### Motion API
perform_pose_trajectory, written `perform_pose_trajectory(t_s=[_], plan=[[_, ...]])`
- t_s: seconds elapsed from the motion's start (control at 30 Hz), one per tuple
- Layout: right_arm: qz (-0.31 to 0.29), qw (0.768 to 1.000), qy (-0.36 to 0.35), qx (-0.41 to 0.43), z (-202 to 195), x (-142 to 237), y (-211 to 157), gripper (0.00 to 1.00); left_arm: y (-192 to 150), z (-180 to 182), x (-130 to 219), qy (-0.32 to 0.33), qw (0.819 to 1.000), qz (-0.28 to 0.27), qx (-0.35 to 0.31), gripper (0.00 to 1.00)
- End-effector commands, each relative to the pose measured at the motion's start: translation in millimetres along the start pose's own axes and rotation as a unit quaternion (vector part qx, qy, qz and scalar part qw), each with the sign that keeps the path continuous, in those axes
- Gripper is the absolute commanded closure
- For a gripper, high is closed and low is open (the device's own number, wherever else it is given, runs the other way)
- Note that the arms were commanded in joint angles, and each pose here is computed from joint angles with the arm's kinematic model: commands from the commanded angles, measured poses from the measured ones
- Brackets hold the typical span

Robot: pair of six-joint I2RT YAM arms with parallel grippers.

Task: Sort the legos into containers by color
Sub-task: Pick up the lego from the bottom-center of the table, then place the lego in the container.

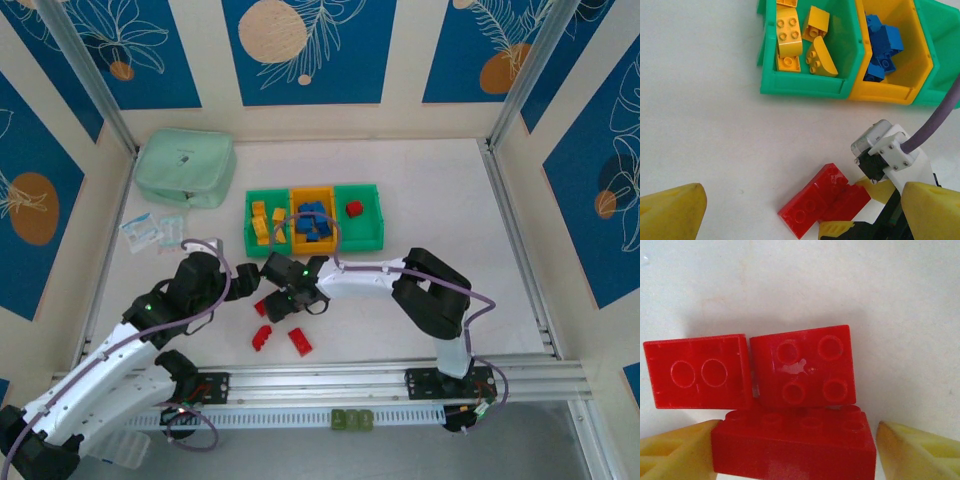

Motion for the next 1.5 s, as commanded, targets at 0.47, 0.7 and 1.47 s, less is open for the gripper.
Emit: perform_pose_trajectory(t_s=[0.47,0.7,1.47], plan=[[-0.041,0.999,-0.002,-0.021,-11,36,4,0.39,6,-9,2,-0.024,1.0,0.002,-0.001,0.01],[-0.058,0.997,-0.023,-0.05,-42,74,6,0.39,14,-21,-1,-0.043,0.999,0.004,-0.011,0.01],[-0.134,0.96,-0.142,-0.202,-233,110,78,0.39,46,-77,-48,-0.106,0.994,0.017,-0.038,0.01]])
Point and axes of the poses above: each hand's point on the last joint's axis, 136 mm out from that joint toward the fingers, its own x axis back along the fingers, its own z axis along the line the jaws close on, y = z × x, the point moved 8 cm from there along x, back along the fingers, and after that the axes turned 4 degrees about x, right-handed, at the moved point
